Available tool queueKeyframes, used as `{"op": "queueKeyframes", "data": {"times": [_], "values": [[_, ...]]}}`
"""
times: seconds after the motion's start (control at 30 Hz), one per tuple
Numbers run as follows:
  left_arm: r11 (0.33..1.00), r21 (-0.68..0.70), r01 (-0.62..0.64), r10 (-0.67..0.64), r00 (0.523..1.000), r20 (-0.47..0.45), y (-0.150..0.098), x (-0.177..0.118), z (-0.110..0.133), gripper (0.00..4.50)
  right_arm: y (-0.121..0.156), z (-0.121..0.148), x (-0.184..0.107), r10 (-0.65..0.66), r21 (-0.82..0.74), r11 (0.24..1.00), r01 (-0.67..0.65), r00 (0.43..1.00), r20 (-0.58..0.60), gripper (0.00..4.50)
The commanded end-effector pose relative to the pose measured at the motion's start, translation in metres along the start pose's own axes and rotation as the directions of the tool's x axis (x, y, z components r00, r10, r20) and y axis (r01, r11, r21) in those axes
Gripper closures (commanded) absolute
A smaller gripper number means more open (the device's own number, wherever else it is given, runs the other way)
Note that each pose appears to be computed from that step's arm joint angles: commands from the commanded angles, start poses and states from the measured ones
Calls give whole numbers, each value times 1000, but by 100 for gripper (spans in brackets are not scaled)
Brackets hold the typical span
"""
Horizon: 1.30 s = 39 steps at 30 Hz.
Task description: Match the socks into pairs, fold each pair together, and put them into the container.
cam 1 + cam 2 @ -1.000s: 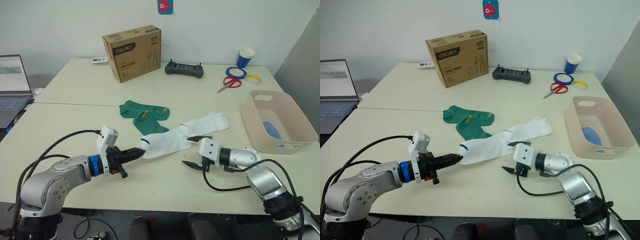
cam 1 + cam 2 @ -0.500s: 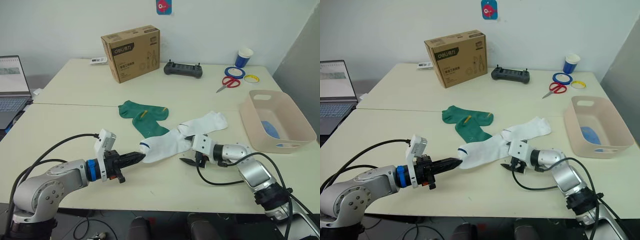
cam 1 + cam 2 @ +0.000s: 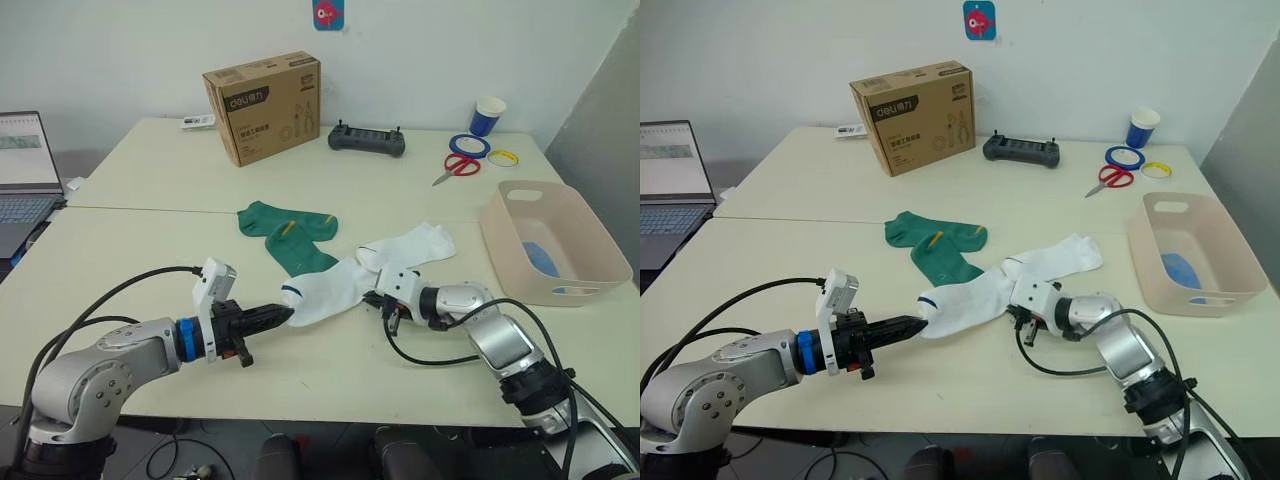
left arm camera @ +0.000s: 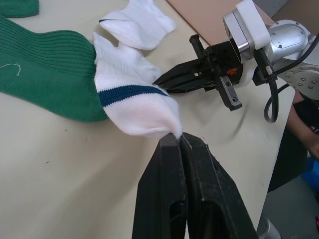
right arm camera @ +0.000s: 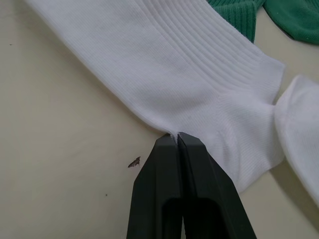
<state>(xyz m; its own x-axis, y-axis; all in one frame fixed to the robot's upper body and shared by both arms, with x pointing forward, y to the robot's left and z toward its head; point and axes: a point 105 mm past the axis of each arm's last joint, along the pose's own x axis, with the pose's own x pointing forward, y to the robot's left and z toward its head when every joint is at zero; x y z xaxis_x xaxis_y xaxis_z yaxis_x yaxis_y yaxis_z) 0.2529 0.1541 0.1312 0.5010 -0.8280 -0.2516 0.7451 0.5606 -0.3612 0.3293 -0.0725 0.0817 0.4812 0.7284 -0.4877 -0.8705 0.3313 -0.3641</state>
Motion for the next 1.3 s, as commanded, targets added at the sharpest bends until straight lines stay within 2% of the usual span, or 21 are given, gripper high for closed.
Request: {"op": "queueKeyframes", "data": {"times": [0.03, 0.17, 0.27, 0.33, 0.5, 0.57, 0.7, 0.87, 1.0, 1.13, 1.17, 1.2, 1.3], "values": [[999, 49, 13, -13, 1000, 7, -4, 0, 6, 450, -11, -19, -12, -43, 40, 998, 45, 997, -67, 444], [998, 69, -2, 2, 1000, -5, -1, 2, 4, 450, -8, -8, -31, -15, -49, 999, 15, 1000, -13, 444], [998, 59, 23, -21, 999, -39, -6, 7, -4, 450, 2, -8, -55, 37, -165, 985, -44, 998, -45, 444], [996, 67, 62, -56, 994, -93, -11, 10, -15, 450, 10, -9, -71, 67, -165, 983, -79, 995, -72, 444], [990, 72, 118, -108, 985, -135, -15, 22, -20, 450, 45, -15, -103, 231, -101, 963, -249, 959, -163, 444], [986, 82, 143, -125, 973, -195, -16, 28, -28, 450, 59, -15, -111, 278, -44, 956, -290, 944, -179, 444], [982, 114, 151, -117, 957, -264, -12, 39, -35, 450, 74, -9, -110, 293, 61, 956, -287, 945, -142, 444], [973, 176, 149, -75, 926, -369, -4, 36, -48, 450, 69, -12, -101, 226, 92, 972, -215, 964, -139, 444], [976, 163, 143, -80, 936, -342, -3, 34, -45, 450, 70, -14, -105, 245, 111, 967, -230, 959, -146, 444], [977, 169, 129, -72, 948, -309, -2, 32, -41, 450, 67, -12, -110, 256, 111, 964, -242, 957, -138, 353], [978, 175, 115, -58, 951, -303, 0, 31, -40, 407, 68, -10, -112, 279, 131, 956, -263, 953, -122, 316], [978, 175, 112, -55, 952, -301, 1, 29, -40, 388, 70, -7, -114, 303, 151, 946, -286, 947, -105, 281], [984, 157, 87, -42, 962, -269, 6, 16, -32, 289, 65, 0, -122, 307, 212, 932, -294, 951, -28, 161]]}}
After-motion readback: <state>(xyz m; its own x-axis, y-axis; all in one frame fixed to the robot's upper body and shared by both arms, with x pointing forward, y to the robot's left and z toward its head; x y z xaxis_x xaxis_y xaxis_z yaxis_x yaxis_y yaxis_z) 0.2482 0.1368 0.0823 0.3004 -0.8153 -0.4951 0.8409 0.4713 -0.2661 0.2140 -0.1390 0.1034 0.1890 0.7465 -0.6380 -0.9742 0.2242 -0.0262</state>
